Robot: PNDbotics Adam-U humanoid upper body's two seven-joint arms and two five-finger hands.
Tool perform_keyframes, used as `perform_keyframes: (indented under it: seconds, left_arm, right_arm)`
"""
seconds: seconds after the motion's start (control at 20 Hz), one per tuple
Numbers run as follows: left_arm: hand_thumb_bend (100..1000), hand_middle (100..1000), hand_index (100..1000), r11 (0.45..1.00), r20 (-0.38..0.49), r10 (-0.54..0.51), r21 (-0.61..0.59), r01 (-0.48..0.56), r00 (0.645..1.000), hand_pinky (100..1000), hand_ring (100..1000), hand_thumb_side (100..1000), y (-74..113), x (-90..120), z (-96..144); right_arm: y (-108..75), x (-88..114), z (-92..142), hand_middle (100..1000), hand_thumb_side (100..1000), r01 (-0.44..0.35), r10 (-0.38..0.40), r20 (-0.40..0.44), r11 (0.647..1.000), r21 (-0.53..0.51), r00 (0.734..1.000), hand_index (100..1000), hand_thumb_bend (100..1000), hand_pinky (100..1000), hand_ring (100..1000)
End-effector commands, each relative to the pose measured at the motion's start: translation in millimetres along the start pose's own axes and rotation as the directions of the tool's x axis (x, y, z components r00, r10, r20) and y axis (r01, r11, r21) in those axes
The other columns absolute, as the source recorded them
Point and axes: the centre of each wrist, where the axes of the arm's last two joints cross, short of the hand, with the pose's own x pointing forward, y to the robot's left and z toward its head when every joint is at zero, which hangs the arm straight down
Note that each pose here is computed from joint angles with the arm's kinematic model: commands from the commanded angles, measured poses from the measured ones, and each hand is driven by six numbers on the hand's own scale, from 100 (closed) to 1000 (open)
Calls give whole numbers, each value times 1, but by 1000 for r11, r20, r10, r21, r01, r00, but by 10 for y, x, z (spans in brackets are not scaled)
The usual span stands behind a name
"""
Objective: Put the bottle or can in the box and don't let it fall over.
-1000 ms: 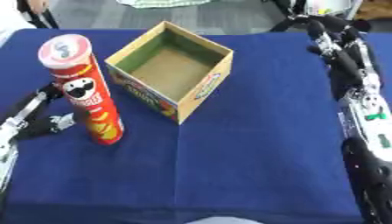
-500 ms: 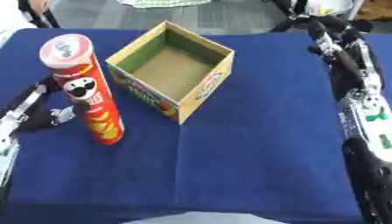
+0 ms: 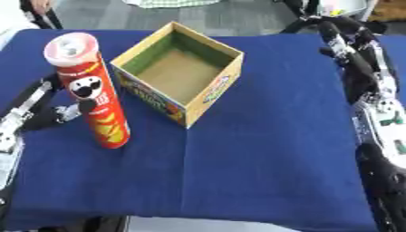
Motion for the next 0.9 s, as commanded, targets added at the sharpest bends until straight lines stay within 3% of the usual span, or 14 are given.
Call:
perform_keyframes:
  seconds: [0.05,0.6,0.9]
  left_arm:
    - [752,711,949,1000,0,-26,17,26,1000,1000,861,679,97,34,-19]
    - [814,720,942,999,21,-38,-25,38,999,1000,870,717,77,55,-41]
    - [782,720,945,998,21,-46,-41,47,999,1000,870,697,80,61,-46]
  right_arm:
    - [2,75,-43,1000,372,2,-3,25,1000,10,1000,809,659,761,956]
    - [4,75,-44,1000,370,4,-5,25,1000,12,1000,809,658,761,956]
    - [2,70,-40,1000,370,6,-6,24,1000,10,1000,809,658,761,956]
